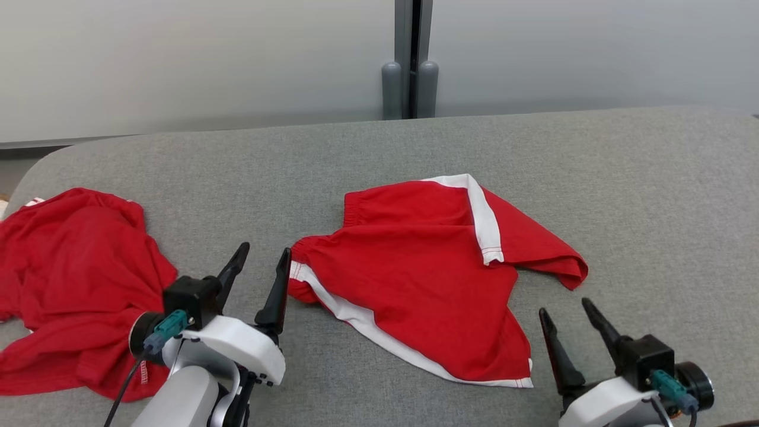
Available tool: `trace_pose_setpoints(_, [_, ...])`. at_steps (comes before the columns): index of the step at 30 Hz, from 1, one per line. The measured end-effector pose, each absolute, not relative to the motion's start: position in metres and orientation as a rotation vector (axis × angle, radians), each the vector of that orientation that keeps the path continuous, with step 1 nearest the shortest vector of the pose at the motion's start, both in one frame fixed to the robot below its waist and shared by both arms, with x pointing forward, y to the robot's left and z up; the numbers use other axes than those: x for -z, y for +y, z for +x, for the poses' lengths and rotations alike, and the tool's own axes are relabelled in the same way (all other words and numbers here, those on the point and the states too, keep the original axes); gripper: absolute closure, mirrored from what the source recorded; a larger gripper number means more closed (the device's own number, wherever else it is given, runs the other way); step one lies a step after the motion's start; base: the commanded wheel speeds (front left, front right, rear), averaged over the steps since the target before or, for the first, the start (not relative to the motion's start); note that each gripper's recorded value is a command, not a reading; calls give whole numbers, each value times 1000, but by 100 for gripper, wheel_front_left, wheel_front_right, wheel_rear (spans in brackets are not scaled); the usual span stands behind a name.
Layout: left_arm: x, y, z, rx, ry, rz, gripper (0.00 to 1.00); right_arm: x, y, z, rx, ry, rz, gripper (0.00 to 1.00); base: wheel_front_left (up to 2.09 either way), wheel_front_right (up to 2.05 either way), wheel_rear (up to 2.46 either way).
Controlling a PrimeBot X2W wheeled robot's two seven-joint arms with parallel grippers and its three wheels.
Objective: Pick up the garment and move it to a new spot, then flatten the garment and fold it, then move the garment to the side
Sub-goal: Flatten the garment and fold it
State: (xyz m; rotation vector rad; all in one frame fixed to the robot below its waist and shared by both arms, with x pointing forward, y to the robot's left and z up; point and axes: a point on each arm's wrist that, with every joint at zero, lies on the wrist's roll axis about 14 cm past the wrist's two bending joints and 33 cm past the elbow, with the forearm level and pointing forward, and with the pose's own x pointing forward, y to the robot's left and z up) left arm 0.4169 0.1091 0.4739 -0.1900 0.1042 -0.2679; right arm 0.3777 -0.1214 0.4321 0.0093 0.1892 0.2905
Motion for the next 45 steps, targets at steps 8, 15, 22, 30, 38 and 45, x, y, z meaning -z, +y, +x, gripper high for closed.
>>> trace_pose_setpoints(8, [-479,128,396,211,71,-214,0,-404,-101,337,-368,322,78,0,0,0,0])
trace_pose_setpoints(15, [-480,131,389,198,59,-223,0,-388,-89,320,-414,426,109,0,0,0,0])
trace_pose_setpoints(22, [-476,132,385,196,66,-222,0,-375,-82,315,-441,499,99,0,0,0,0])
trace_pose_setpoints(30, [-470,131,385,197,82,-219,0,-368,-79,319,-446,525,100,0,0,0,0])
trace_pose_setpoints(38, [-465,130,389,202,97,-216,0,-364,-75,324,-457,537,113,100,0,0,0])
trace_pose_setpoints(45, [-458,125,390,217,119,-217,0,-376,-103,340,-377,470,130,100,0,0,0])
